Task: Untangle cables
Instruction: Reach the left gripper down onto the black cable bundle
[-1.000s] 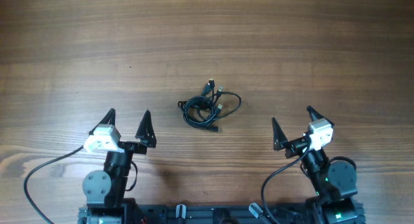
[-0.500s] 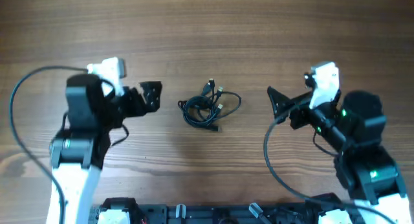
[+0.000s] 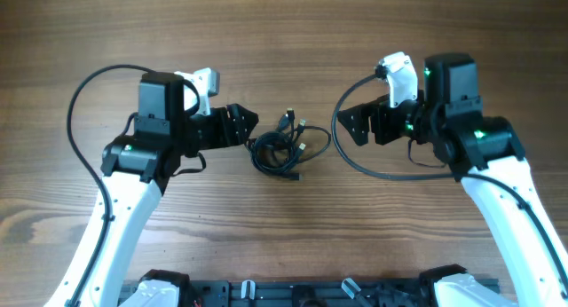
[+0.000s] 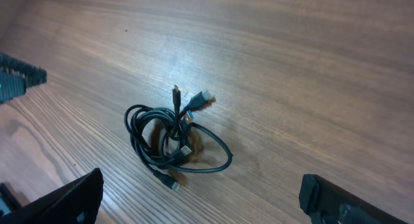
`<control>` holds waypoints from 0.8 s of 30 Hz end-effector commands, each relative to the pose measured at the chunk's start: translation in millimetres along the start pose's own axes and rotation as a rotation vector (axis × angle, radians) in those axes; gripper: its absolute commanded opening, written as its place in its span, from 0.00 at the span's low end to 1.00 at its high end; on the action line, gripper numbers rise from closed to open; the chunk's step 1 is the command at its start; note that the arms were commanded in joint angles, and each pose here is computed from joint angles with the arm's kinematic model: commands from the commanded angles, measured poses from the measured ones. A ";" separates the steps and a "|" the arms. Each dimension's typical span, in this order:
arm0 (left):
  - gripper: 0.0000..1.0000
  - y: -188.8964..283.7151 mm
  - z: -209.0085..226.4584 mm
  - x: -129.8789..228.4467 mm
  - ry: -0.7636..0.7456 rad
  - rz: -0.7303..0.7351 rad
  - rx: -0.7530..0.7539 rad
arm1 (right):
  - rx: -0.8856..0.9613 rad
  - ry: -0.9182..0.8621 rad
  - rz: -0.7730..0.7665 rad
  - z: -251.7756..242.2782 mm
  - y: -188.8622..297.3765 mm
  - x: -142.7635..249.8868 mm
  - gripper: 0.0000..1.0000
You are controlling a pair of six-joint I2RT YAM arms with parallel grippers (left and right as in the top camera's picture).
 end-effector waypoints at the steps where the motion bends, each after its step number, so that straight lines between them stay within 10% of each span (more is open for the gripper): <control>1: 0.68 -22.5 23.7 17.3 0.189 0.074 -0.246 | -0.033 -0.049 0.001 -0.1 -8.5 -8.0 1.00; 8: 0.59 -78.8 49.1 46.3 0.342 0.164 -0.499 | -0.032 -0.057 0.016 -1.5 -11.1 -5.8 0.98; 24: 0.39 -122.9 56.8 59.8 0.353 0.214 -0.512 | -0.030 -0.087 0.025 -1.7 -11.0 -4.0 0.97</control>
Point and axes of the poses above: each gripper's point midway between its finger pads, its own y axis back along the fingers, its own z axis along the line the jaws close on, x = y × z, the point moved 5 cm from there along y, back along the fingers, and after that the axes turned 3 degrees about -y, right-handed, at the moved point
